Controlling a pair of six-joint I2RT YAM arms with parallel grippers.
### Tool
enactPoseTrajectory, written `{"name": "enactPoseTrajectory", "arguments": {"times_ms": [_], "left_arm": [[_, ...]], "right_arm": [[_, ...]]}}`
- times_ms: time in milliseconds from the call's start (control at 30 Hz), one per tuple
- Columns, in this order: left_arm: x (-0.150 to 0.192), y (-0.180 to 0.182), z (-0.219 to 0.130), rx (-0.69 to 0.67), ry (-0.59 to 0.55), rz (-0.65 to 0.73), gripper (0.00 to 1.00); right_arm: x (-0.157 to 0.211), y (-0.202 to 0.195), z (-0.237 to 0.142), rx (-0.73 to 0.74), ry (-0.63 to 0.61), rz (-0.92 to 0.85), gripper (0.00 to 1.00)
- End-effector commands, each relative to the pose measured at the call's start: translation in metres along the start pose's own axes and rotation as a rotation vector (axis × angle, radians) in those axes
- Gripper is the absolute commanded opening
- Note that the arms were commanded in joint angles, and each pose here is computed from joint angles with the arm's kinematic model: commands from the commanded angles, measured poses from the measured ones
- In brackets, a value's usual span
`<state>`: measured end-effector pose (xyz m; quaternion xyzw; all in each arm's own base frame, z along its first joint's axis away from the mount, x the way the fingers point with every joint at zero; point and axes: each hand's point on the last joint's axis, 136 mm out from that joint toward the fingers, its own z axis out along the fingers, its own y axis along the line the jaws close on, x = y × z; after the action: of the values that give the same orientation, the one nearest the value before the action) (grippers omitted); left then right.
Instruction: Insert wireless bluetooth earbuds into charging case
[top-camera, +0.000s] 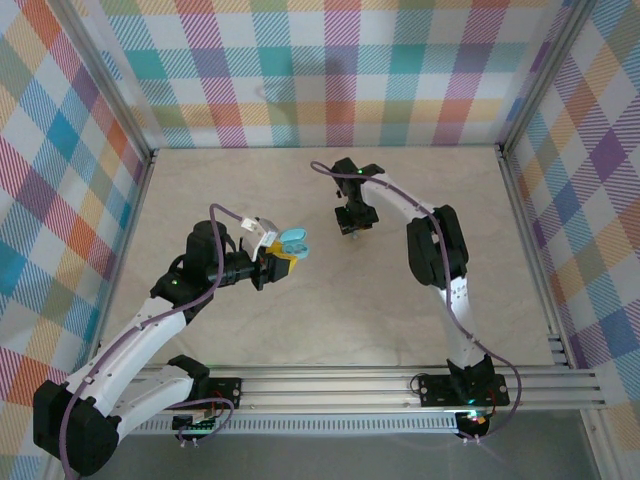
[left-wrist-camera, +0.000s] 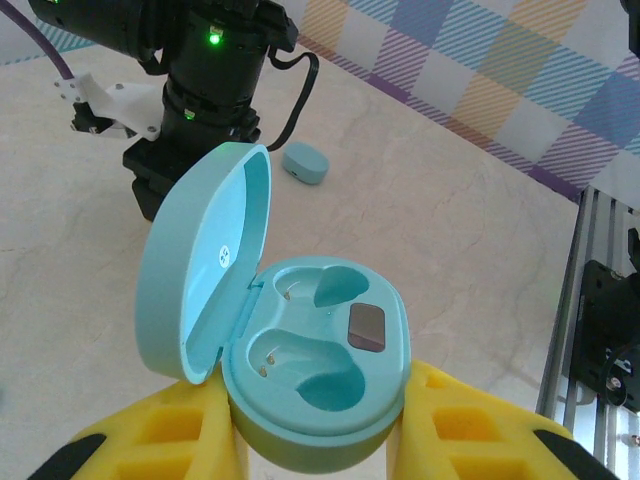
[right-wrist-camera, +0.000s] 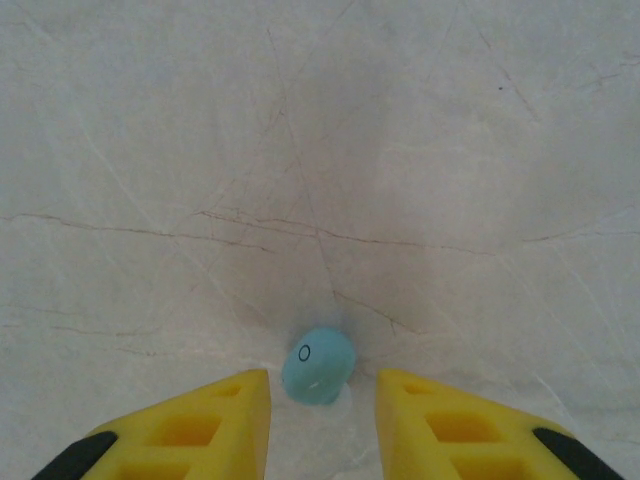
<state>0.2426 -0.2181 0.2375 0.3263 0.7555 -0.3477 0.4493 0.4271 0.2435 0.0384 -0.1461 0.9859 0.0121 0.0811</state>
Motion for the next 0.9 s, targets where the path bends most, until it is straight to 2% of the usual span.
{"name": "enactPoseTrajectory", "arguments": {"times_ms": [0,600,867], "left_arm": [[0.000,0.003,-0.004,-0.011,-0.011,0.019,0.02],[0.001,0.002,-0.005,-0.013,0.000,0.018,0.02],[0.002,0.000,-0.009,-0.018,0.000,0.023,0.02]], "right_arm": [[0.002,0.007,0.002,-0.011,0.024,-0.001,0.34],[0.006,0.012,0.016,-0.011,0.054,-0.025,0.32],[0.007,0.015,0.018,-0.023,0.058,-0.038,0.27]]}}
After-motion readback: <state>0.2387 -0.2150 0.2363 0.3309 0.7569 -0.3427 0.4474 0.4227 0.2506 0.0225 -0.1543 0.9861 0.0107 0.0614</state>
